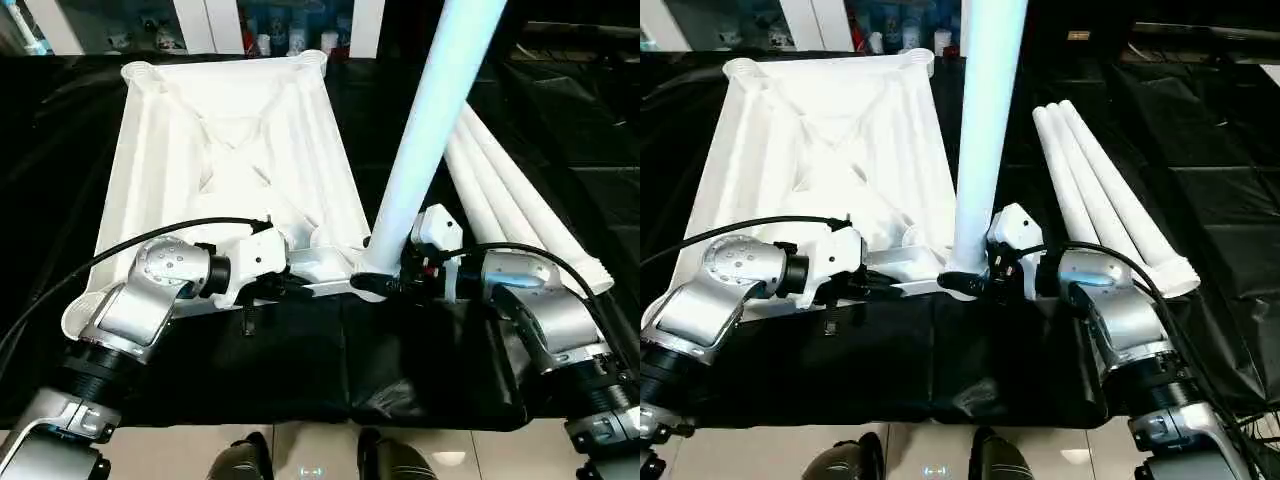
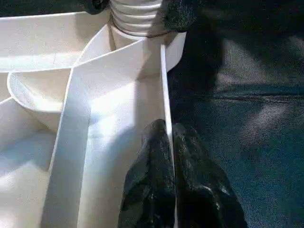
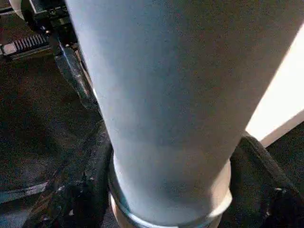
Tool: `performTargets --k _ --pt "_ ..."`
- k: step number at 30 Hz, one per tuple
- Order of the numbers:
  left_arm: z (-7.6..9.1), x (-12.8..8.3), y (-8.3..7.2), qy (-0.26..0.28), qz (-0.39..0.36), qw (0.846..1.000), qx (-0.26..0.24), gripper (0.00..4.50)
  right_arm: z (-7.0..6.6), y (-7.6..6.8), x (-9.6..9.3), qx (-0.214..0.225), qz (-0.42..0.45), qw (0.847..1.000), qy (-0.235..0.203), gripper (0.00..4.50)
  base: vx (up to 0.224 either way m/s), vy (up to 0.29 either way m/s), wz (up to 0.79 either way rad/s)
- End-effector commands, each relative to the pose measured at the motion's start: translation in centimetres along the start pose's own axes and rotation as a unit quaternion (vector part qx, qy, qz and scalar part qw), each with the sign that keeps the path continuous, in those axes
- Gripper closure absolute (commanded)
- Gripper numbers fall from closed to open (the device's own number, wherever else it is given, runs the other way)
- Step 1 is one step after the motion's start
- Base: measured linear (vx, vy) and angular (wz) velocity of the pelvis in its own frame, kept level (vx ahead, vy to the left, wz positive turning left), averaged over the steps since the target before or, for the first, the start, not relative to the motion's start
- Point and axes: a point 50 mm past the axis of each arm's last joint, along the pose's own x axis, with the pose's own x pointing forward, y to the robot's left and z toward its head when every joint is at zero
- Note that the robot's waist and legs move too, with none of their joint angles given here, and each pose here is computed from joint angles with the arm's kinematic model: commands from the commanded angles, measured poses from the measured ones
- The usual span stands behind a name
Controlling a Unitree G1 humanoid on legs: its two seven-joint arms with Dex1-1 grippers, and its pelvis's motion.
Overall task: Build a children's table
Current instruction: Rotate leg to tighten
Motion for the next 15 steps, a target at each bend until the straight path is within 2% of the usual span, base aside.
performTargets --k 1,9,15 --pt "0.5 0.2 -0.3 -0.047 0.003 0.999 0.0 4.5 -0.5 0.3 0.2 0.002 0.009 1.0 0.009 1.74 0.0 0.0 0.0" --pt "0.3 0.2 -0.2 -0.043 0.011 0.999 -0.003 4.5 -1.2 0.4 0.4 -0.002 0.006 1.0 0.016 1.76 0.0 0.0 0.0" --pt "-0.1 0.5 0.4 -0.032 0.057 0.998 -0.024 4.5 -1.9 0.4 1.0 0.033 -0.042 0.999 0.01 1.76 0.0 0.0 0.0"
